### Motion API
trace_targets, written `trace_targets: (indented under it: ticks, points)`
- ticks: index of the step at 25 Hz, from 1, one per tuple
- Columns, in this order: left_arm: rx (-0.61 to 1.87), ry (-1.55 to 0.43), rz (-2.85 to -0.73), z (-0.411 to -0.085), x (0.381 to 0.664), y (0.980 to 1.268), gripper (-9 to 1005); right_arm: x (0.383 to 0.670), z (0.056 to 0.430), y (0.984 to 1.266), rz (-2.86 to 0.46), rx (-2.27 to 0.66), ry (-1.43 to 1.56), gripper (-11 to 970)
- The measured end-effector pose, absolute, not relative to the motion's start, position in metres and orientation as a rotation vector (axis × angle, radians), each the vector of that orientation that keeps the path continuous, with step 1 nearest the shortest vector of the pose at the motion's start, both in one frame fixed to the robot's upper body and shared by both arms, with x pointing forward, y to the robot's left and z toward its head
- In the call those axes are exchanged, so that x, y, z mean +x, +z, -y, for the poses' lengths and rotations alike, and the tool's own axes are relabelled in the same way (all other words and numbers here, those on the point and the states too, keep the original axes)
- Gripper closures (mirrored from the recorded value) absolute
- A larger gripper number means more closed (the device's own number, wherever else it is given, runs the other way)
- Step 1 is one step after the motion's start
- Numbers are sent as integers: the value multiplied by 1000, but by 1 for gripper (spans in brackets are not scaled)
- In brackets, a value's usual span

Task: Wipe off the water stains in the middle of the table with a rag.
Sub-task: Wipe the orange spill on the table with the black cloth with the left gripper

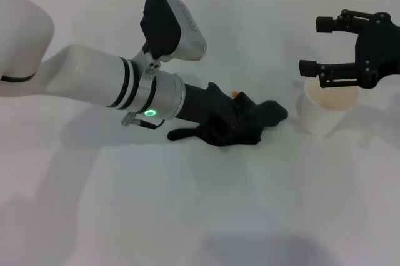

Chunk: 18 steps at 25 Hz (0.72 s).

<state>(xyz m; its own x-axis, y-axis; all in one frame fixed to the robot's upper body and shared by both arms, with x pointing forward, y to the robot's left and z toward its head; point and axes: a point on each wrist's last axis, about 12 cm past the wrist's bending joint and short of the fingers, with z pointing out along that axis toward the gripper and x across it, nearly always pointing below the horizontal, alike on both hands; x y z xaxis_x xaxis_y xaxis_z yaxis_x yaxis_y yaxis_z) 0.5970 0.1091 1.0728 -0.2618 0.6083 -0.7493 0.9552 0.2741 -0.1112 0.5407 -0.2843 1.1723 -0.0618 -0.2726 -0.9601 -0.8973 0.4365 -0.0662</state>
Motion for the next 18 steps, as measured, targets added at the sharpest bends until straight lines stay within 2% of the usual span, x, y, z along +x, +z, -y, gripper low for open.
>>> trace_targets:
  ticks: [10,18]
  points:
    - [1431,-790,-1951,-108,594,1074,928,541,284,1173,-1585,-1045,717,90]
    - [1305,-639,-1962,-122,617,1079,928,541,284,1172,-1589,-1041,719,89]
